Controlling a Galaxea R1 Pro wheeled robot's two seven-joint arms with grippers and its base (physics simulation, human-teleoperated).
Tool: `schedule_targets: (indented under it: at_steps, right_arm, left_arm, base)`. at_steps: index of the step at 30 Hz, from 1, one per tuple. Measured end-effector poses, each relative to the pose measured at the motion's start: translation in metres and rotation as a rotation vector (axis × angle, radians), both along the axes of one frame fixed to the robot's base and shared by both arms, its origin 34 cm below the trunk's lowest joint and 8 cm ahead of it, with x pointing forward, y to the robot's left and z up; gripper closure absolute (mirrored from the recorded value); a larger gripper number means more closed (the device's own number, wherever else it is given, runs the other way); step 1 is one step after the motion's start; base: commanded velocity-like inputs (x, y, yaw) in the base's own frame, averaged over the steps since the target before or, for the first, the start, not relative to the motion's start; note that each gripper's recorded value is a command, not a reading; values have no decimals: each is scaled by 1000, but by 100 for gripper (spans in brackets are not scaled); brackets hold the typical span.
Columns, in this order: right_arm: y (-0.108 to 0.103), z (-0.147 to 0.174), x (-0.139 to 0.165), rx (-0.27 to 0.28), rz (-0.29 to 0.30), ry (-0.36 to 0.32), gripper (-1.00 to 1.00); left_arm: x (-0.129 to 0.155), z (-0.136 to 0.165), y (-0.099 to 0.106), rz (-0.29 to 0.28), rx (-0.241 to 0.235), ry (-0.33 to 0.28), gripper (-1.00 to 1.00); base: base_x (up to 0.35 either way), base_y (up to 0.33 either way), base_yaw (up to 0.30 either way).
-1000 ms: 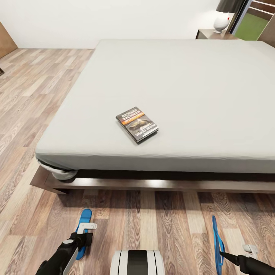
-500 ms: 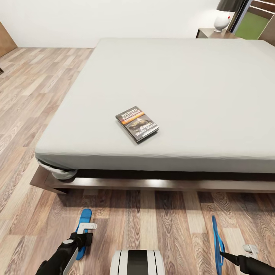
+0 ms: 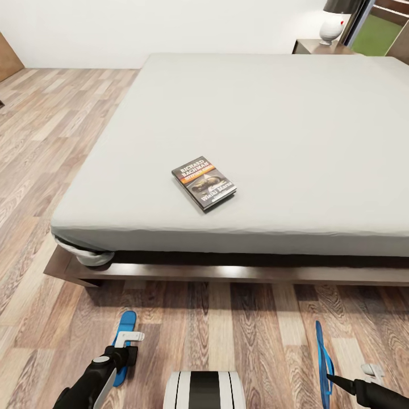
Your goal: In the bedroom, move the book from the bed onto either nightstand, and place the two sandals side by side next to the bed.
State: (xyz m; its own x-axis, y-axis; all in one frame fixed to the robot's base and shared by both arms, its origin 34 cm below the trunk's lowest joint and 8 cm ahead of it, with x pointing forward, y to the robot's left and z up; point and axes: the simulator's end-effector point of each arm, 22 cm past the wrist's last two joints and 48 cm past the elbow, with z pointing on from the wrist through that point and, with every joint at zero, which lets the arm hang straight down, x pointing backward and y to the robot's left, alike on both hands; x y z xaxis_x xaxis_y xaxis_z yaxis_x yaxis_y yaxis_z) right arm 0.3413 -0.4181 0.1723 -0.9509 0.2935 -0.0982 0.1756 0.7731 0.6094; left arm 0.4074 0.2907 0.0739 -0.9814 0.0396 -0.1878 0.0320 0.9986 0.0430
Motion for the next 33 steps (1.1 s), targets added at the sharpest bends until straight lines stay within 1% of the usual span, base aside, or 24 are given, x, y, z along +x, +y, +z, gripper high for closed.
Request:
schedule_targets:
  at_steps: [4, 16, 19, 31, 33]
  right_arm:
    - [0, -2, -3, 0, 1, 10, 100]
    - [0, -2, -3, 0, 0, 8, 100]
    - [0, -6, -7, -1, 1, 21, 100]
    - [0, -6, -7, 0, 0, 20, 100]
    - [0, -8, -10, 1, 1, 29, 100]
  left_arm:
    - [-4, -3, 0, 0, 0, 8, 100]
    - [-3, -3, 0, 0, 0, 8, 100]
    - [-9, -7, 0, 0, 0, 21, 100]
    - [-9, -7, 0, 0, 0, 20, 100]
    - [-12, -10, 0, 0, 0, 29, 100]
  base:
    - [0, 0, 0]
    - [0, 0, 0]
    - [0, 0, 0]
    - [0, 0, 0]
    - [0, 0, 0]
